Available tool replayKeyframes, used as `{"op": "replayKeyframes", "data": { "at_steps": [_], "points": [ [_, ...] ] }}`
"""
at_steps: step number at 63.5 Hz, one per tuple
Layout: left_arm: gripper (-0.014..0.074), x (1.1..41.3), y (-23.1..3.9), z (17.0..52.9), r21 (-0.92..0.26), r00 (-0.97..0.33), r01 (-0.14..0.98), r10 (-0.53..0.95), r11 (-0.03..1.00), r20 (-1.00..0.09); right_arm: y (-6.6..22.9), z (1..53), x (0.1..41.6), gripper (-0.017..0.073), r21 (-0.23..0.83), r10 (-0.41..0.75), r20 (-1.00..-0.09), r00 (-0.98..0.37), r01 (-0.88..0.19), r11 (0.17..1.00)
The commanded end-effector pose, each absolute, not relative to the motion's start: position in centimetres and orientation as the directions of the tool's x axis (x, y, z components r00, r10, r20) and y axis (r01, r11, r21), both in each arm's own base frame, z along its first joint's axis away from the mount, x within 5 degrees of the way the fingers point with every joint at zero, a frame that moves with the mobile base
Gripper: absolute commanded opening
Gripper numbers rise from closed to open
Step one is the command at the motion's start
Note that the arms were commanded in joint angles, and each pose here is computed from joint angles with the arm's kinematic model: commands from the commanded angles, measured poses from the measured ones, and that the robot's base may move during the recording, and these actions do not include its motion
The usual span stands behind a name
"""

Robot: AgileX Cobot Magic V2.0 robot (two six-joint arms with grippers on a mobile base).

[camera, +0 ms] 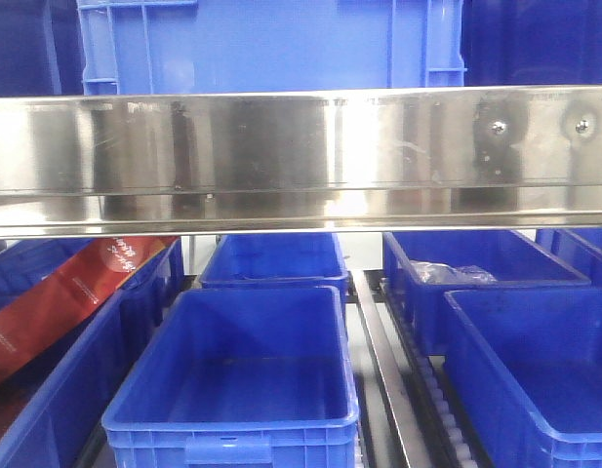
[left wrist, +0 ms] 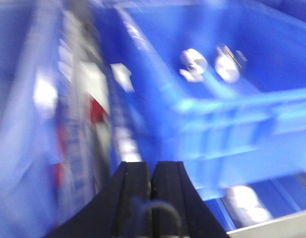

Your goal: Place valve from conveyor to right shelf box

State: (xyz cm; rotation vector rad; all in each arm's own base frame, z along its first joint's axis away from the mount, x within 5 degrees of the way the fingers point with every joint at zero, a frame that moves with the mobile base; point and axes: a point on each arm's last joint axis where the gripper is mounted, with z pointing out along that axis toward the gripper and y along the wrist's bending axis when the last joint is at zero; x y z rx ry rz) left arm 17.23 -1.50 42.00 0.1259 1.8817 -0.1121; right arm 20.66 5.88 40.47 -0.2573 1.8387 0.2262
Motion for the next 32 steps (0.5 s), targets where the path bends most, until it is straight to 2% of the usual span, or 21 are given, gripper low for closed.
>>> {"op": "replayKeyframes", "data": {
  "at_steps": [1,7,19,32],
  "points": [
    [-0.0111,15.2,-1.1,39.6,-0.016,-0.185,0.102,0.003,0.995,-0.983,5.1,39.0,18.9,-0.0158,0.015,-0.040,-0.980,-0.193,-0.274,0.962],
    [-0.0111,13.0,-0.8,36.6,-0.016,-0.140,0.082,-0.005,0.997,-0.990,4.6,36.2,16.9,-0.0158,0.015,-0.035,-0.983,-0.180,-0.267,0.964],
    [-0.0111,10.1,-0.6,30.5,-0.018,-0.142,0.066,-0.009,0.998,-0.990,3.6,32.1,14.0,-0.0158,0.013,-0.013,-0.995,-0.102,-0.252,0.968],
    [-0.0111,8.5,-0.5,28.8,-0.016,-0.064,0.052,-0.013,0.999,-0.998,3.3,30.8,12.9,-0.0158,0.013,-0.008,-0.997,-0.082,-0.249,0.968]
  ]
}}
